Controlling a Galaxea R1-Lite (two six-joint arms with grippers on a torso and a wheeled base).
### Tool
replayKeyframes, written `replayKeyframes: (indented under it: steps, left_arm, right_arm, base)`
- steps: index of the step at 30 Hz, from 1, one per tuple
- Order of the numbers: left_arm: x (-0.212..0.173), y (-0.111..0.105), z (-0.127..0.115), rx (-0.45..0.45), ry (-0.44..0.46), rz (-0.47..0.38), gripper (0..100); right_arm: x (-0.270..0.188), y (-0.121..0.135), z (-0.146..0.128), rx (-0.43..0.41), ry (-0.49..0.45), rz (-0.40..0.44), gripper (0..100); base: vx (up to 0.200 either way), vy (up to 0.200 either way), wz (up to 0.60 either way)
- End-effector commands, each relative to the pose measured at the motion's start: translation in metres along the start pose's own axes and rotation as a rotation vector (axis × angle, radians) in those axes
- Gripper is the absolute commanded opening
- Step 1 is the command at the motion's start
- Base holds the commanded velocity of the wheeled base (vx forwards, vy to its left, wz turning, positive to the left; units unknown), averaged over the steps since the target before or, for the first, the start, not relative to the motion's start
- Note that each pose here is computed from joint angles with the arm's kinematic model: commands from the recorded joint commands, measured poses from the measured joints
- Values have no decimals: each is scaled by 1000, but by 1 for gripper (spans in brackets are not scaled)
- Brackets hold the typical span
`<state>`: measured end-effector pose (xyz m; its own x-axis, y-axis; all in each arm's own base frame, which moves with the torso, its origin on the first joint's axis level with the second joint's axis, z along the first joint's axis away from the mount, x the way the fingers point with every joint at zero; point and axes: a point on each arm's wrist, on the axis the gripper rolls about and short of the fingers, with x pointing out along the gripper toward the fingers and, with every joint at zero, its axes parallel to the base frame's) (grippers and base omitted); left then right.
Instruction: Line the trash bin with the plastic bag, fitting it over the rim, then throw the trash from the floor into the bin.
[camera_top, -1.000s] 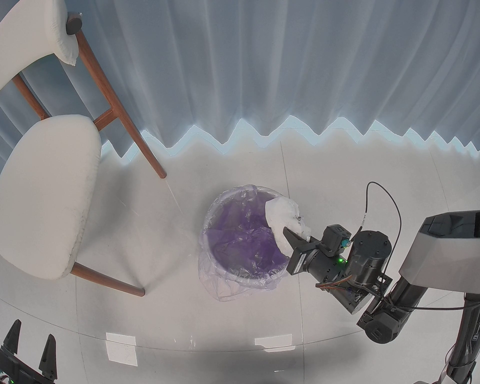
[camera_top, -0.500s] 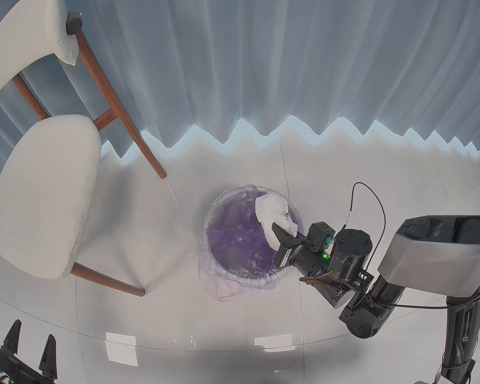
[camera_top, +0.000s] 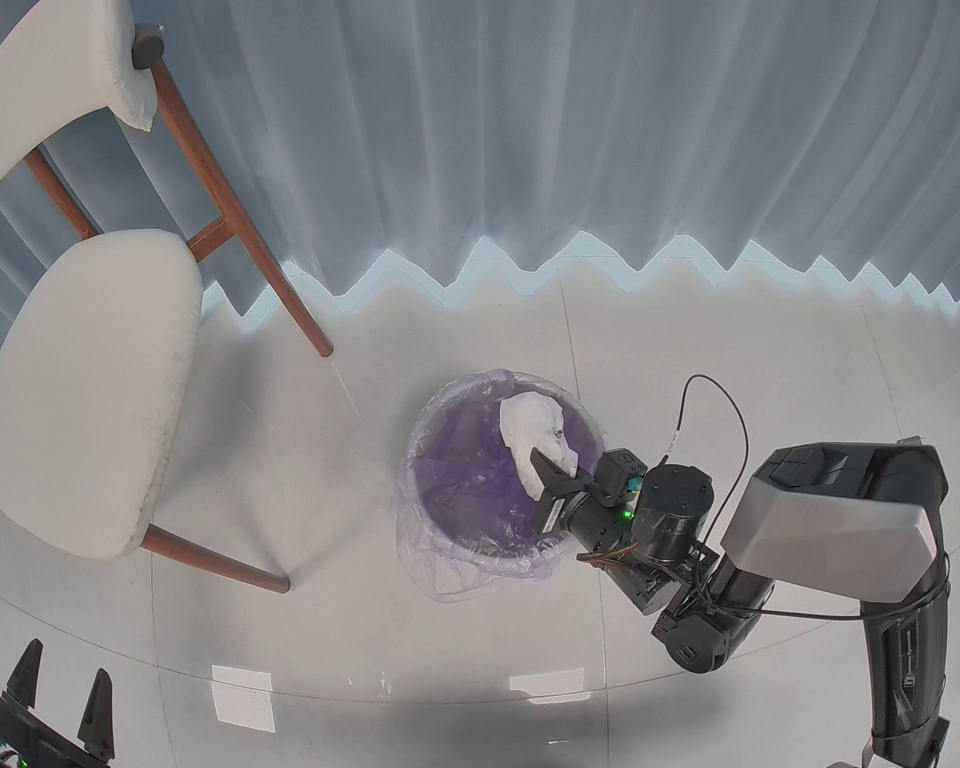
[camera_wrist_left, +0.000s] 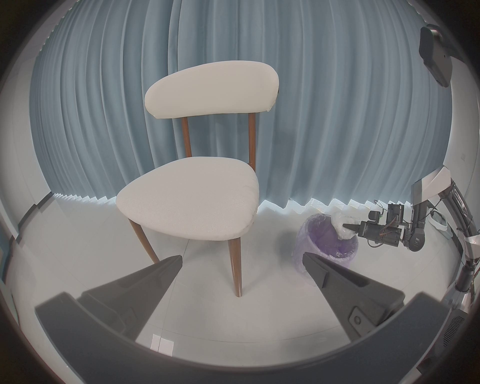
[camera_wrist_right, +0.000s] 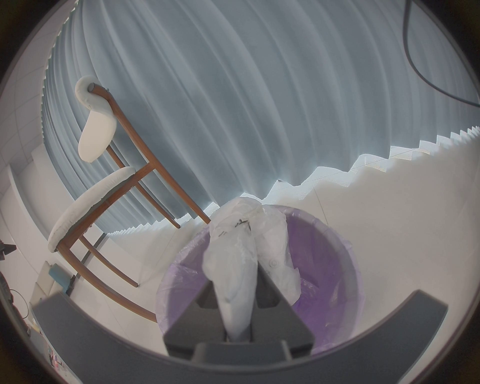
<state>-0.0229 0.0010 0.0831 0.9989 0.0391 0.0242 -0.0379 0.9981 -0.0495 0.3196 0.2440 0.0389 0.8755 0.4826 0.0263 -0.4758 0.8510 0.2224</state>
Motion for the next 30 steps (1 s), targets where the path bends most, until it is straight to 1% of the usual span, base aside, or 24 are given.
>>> replayKeyframes:
  steps: [1,17,18,30]
  left_arm:
    - [0,0,-5,-1,1,1,100]
    - [0,0,-5,-1,1,1,100]
    - [0,0,-5,-1,1,1,100]
    - [0,0,-5,-1,1,1,100]
  right_arm:
    - [3,-1,-7,1,-1,1,0]
    - [4,0,-12,14,5,-8,0]
    - [4,0,-11,17,0,-7,100]
    - [2,2,-11,20,3,-3,100]
  base:
    - [0,0,0]
    - [0,0,0]
    - [0,0,0]
    - [0,0,0]
